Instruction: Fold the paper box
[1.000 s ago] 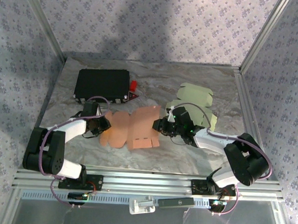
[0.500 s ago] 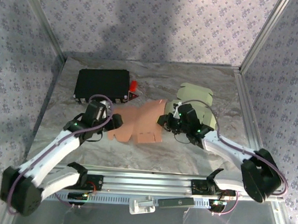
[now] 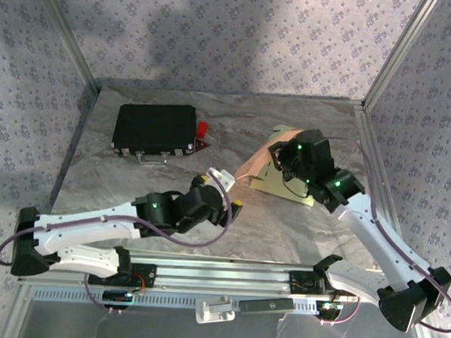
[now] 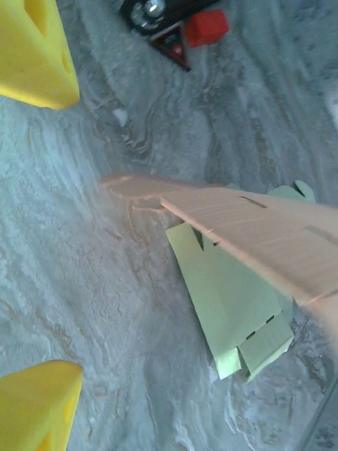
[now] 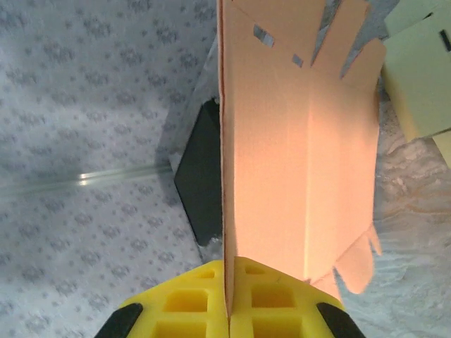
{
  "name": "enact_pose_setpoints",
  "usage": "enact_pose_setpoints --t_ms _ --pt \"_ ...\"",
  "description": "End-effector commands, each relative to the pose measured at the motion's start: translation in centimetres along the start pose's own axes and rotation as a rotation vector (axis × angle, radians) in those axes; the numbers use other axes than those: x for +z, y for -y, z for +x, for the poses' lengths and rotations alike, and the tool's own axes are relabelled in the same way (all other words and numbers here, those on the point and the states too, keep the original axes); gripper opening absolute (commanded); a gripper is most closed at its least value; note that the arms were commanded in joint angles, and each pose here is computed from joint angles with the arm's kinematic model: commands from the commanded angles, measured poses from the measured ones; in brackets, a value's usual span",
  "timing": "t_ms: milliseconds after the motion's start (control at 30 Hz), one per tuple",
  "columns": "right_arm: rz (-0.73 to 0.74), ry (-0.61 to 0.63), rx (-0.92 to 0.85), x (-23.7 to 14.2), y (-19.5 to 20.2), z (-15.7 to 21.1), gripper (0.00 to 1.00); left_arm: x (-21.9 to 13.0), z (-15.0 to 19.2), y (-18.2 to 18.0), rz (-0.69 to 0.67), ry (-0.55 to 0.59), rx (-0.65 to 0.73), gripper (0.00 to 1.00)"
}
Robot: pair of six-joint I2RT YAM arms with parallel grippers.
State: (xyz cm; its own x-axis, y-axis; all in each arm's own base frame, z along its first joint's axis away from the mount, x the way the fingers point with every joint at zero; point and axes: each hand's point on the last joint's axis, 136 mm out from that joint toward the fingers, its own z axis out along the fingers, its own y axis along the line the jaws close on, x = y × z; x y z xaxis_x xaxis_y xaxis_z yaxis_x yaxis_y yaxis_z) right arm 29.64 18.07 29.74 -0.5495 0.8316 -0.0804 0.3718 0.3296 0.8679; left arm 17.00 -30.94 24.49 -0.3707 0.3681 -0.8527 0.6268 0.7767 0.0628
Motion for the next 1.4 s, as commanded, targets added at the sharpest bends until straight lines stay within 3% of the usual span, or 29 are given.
enact_pose_setpoints --t_ms 0,100,333,500,700,767,933,1167,1367 --pt "0.15 0.106 0.173 -2.1 1.8 -1.6 0.0 -2.0 -4.8 0.6 -0.094 0.211 0.095 0.92" --pt "0.196 0.13 0.249 -3.1 1.4 -1.8 0.0 -1.9 -5.7 1.5 -0.145 0.268 0.144 0.93" --pt "0.223 0.138 0.36 -3.0 0.9 -0.4 0.0 -1.5 -9.9 0.1 -0.345 0.395 0.098 0.99" --pt "0.219 0.132 0.416 -2.4 0.9 0.3 0.0 0.4 -11.8 -1.7 -0.447 0.393 0.066 0.99" --pt "0.228 0.139 0.45 -2.7 1.3 0.4 0.0 2.3 -11.7 -2.8 -0.556 0.348 0.102 0.98" --pt "0.227 0.15 0.455 -3.0 1.3 0.1 0.0 2.5 -11.3 -3.7 -0.598 0.331 0.104 0.93" --pt "0.238 0.178 0.467 -3.8 1.7 -0.4 0.0 1.2 -10.4 -6.1 -0.618 0.311 0.052 0.68" --pt "0.234 0.182 0.464 -3.0 1.3 -0.5 0.0 0.5 -9.1 -6.5 -0.555 0.288 0.078 0.62" --pt "0.231 0.166 0.456 -2.2 0.8 -0.1 0.0 2.1 -8.4 -5.0 -0.424 0.24 0.131 0.34"
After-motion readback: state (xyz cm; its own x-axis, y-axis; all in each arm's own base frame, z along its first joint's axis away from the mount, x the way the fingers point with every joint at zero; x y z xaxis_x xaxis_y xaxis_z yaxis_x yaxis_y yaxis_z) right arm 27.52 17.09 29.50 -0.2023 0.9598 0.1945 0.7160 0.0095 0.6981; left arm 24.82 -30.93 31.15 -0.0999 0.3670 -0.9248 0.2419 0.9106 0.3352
